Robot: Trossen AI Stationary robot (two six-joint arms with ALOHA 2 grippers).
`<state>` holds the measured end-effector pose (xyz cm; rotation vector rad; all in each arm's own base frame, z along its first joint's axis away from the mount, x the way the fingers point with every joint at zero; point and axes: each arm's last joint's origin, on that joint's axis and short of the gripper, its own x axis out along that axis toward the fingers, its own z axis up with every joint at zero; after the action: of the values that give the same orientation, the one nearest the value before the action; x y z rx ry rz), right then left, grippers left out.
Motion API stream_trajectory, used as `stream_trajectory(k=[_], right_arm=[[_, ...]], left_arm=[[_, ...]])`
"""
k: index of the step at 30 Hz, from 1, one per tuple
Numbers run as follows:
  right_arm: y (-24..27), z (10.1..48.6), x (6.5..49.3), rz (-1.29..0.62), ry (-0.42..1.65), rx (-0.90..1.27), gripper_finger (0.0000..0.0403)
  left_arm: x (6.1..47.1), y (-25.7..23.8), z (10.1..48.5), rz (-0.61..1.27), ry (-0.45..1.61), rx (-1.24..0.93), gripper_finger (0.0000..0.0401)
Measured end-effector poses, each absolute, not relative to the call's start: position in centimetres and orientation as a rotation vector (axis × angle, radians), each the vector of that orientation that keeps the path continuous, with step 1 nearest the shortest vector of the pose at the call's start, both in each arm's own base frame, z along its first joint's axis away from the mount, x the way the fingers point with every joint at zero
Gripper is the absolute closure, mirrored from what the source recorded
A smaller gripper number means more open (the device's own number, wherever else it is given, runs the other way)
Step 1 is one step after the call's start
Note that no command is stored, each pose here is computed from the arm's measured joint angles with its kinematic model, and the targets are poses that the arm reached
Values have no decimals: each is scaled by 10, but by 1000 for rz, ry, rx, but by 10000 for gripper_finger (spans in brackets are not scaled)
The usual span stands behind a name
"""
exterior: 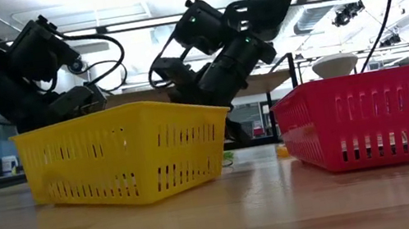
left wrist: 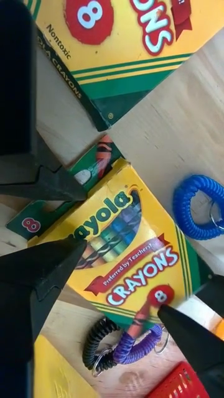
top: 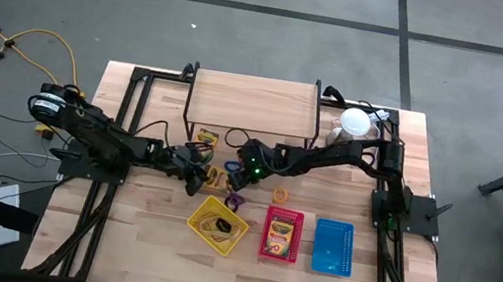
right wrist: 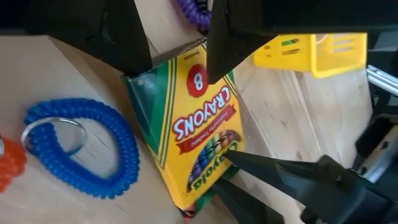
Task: Pick & Place Office Desk Supplies
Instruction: Put the bottom crayon box into the red bin
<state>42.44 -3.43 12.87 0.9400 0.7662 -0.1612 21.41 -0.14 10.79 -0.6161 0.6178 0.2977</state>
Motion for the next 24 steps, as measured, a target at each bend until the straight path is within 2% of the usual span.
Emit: stream_trajectory(k=[19,24], right_arm=[[-33,137,430,-66,698,972,264],[-33,137,430,-64,706,974,286]], left_arm=[[214,-2,108,287,618,-616,297],[214,-3,108,273,622,-620,297]])
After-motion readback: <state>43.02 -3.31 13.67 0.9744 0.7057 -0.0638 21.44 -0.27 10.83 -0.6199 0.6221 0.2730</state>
